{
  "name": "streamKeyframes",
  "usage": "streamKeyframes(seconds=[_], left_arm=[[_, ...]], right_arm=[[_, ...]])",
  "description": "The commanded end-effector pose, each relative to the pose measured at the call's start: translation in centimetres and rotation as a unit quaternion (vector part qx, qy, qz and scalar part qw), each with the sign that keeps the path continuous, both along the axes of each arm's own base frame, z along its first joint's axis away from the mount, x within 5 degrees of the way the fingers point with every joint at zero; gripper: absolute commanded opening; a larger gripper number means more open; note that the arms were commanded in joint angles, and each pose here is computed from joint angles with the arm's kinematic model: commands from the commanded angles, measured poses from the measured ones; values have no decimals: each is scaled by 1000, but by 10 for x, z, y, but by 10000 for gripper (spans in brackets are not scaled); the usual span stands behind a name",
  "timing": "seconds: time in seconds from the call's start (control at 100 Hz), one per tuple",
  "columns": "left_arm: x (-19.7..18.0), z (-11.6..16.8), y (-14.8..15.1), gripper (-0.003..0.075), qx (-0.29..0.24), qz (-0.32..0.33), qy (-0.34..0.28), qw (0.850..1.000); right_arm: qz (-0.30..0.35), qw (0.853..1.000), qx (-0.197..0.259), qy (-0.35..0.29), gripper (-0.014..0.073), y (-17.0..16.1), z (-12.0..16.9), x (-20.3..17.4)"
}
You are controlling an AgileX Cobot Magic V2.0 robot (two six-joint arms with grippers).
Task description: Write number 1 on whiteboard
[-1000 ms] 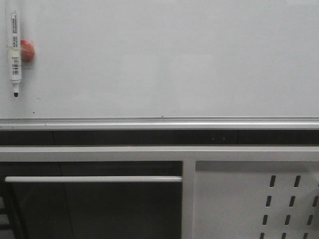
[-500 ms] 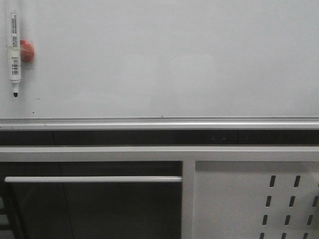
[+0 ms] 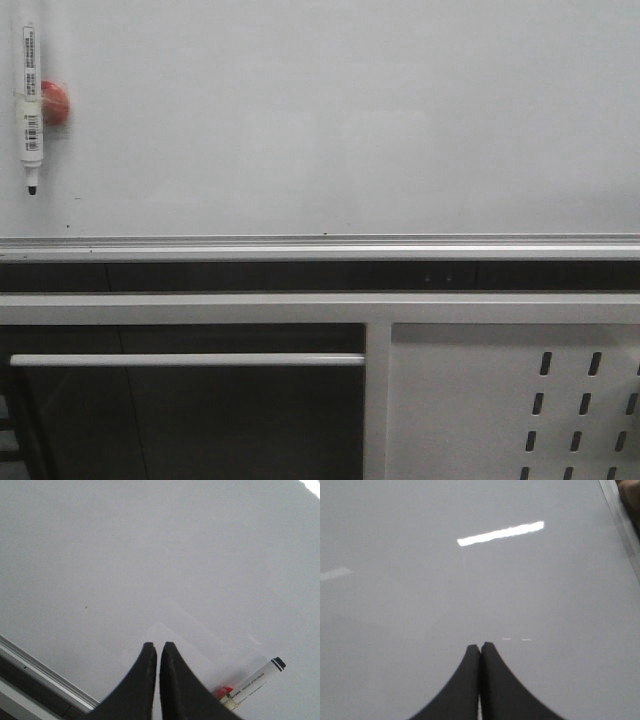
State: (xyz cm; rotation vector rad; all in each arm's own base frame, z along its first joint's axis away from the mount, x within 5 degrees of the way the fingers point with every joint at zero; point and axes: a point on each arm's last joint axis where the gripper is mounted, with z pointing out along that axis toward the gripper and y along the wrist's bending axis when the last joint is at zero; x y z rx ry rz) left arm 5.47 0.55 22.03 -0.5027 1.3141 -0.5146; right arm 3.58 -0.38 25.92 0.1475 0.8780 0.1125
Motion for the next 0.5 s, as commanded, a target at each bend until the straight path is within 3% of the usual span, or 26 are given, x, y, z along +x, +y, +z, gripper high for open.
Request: streamKeyframes(seconds=[0.0, 0.19, 0.27, 0.41, 0.49], left_arm=[[-3, -1, 3, -18, -8, 16, -30, 999], [-3, -1, 3, -18, 4, 18, -31, 999], [-3, 3, 3, -18, 24, 18, -36, 999], [-7, 19, 2, -18, 35, 18, -57, 998], [-12, 36, 0, -18, 107, 24, -80, 991]], right_arm=[[24, 999, 28, -15, -71, 0, -6, -2], [34, 995, 58, 69, -71, -1, -17, 7], [48, 983, 100, 149, -71, -1, -20, 12], [45, 960, 127, 246, -71, -1, -8, 9], [41, 947, 132, 290, -71, 0, -1, 7]])
